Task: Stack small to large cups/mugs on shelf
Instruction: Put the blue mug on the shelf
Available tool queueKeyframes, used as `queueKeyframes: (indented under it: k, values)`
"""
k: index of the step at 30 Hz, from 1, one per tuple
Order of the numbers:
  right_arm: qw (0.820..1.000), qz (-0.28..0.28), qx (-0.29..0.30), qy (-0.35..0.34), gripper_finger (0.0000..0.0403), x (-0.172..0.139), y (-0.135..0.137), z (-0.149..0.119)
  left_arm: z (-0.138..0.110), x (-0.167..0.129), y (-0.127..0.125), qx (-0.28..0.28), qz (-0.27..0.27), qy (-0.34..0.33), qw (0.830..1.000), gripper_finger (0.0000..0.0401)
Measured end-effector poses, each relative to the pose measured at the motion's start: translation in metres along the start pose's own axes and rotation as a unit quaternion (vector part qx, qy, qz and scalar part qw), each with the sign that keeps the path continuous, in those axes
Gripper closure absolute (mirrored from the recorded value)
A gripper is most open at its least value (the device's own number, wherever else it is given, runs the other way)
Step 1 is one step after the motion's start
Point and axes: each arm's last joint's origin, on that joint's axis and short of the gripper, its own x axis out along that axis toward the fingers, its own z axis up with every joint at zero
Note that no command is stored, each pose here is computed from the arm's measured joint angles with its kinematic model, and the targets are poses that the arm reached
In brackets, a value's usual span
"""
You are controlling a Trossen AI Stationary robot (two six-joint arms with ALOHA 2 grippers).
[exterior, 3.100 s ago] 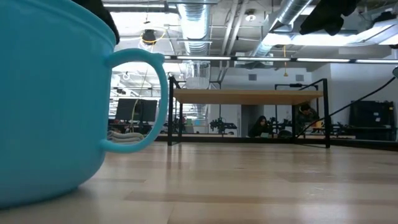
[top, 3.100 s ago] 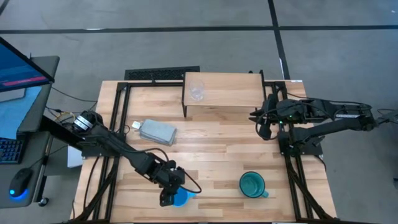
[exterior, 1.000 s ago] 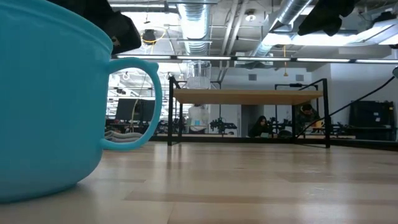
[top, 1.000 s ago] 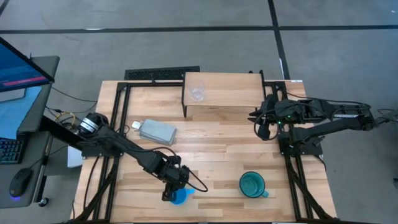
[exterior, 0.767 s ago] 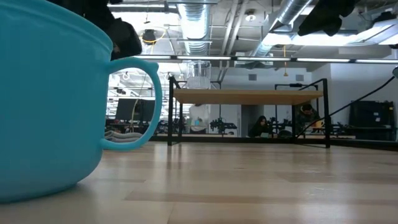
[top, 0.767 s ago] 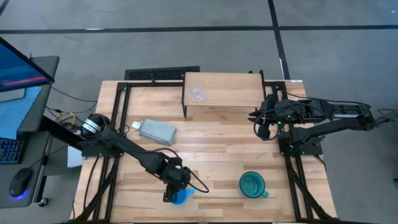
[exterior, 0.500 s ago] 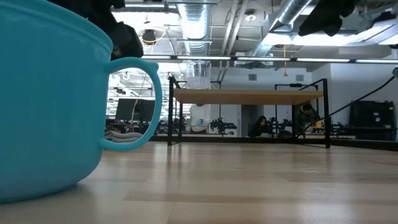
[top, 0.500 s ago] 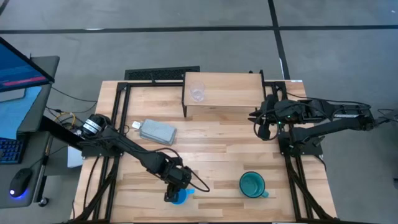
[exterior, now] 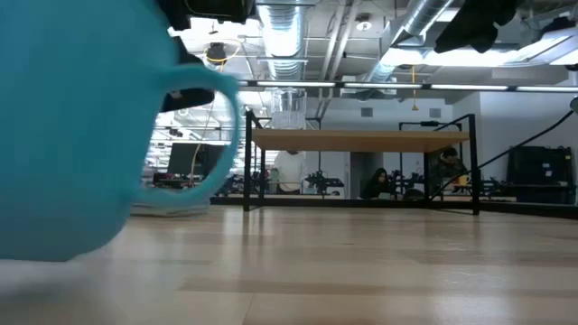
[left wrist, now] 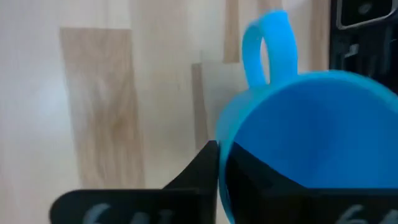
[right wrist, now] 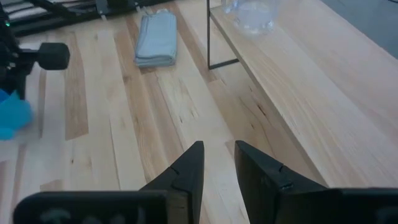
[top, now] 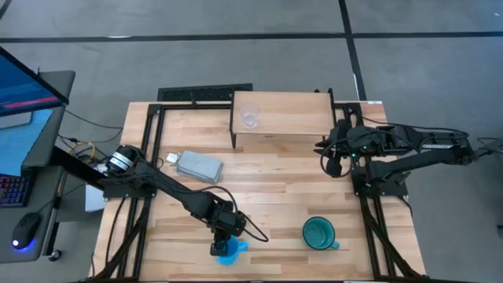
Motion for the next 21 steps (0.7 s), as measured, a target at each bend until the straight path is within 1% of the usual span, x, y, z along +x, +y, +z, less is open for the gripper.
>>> queueKeyframes:
  k: [6, 9, 14, 17, 21]
  values:
    - [1.000, 0.000, -0.001, 0.002, 0.0290, 0.000, 0.000, 0.000, 0.001, 0.000, 0.004, 0.006, 0.007, 0.000, 1.000, 0.0398]
    - [1.000, 0.000, -0.001, 0.002, 0.0290, 0.000, 0.000, 0.000, 0.003, -0.001, 0.008, 0.019, 0.012, 0.000, 1.000, 0.0399]
    - [1.000, 0.000, -0.001, 0.002, 0.0290, 0.000, 0.000, 0.000, 0.007, -0.007, 0.022, 0.035, 0.023, 0.002, 0.999, 0.0399]
    - [1.000, 0.000, -0.004, 0.002, 0.0290, 0.000, 0.000, 0.000, 0.014, -0.021, 0.032, 0.044, 0.034, -0.006, 0.998, 0.0400]
    - [1.000, 0.000, -0.009, 0.002, 0.0290, 0.000, 0.000, 0.000, 0.026, -0.055, 0.046, 0.057, 0.063, -0.025, 0.996, 0.0400]
